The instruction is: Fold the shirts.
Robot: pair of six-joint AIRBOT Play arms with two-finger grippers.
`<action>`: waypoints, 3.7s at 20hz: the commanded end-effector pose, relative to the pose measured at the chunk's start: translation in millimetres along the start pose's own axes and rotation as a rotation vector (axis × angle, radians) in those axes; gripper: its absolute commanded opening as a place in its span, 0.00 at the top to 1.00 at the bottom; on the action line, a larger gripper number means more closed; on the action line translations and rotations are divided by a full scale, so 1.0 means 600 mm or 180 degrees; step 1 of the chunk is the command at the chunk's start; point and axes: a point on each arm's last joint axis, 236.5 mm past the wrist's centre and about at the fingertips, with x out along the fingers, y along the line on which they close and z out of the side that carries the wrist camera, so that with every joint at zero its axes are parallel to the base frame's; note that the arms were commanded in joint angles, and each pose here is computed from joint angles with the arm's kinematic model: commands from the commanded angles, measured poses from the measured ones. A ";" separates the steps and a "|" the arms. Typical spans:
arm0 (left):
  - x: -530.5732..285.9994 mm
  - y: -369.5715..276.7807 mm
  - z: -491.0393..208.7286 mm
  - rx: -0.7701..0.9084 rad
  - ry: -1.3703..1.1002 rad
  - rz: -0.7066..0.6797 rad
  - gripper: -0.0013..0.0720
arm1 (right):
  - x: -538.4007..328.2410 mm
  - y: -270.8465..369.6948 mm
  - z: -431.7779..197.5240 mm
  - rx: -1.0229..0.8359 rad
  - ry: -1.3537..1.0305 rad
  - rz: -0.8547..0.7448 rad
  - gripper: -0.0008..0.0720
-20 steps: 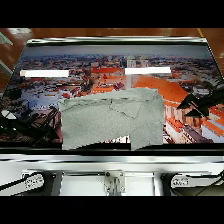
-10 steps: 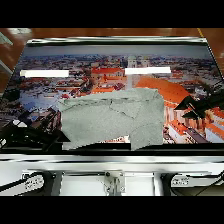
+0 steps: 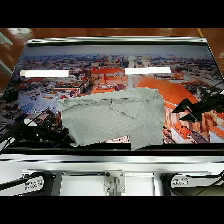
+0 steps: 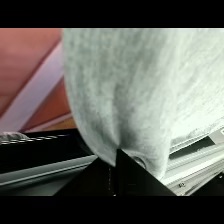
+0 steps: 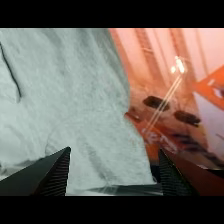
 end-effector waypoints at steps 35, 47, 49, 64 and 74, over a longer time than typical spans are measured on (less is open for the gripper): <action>-0.937 -0.500 -0.239 0.3092 -0.5282 0.0512 0.93 | -0.760 0.580 -0.342 -0.2927 -0.5199 0.1223 0.91; -0.904 -0.419 -0.378 0.2903 -0.5099 0.0765 0.93 | -0.676 0.397 -0.467 -0.2278 -0.4703 -0.0384 0.90; -0.873 -0.403 -0.344 0.2823 -0.4804 0.0837 0.93 | -0.663 0.376 -0.443 -0.2197 -0.4531 -0.0571 0.91; -0.495 -0.227 0.205 0.1736 -0.2564 0.1073 0.93 | -0.200 0.340 0.100 -0.1773 -0.2063 -0.0551 0.91; -0.397 -0.200 0.450 0.1374 -0.3010 0.0753 0.93 | -0.005 0.381 0.322 -0.1852 -0.2755 -0.0398 0.91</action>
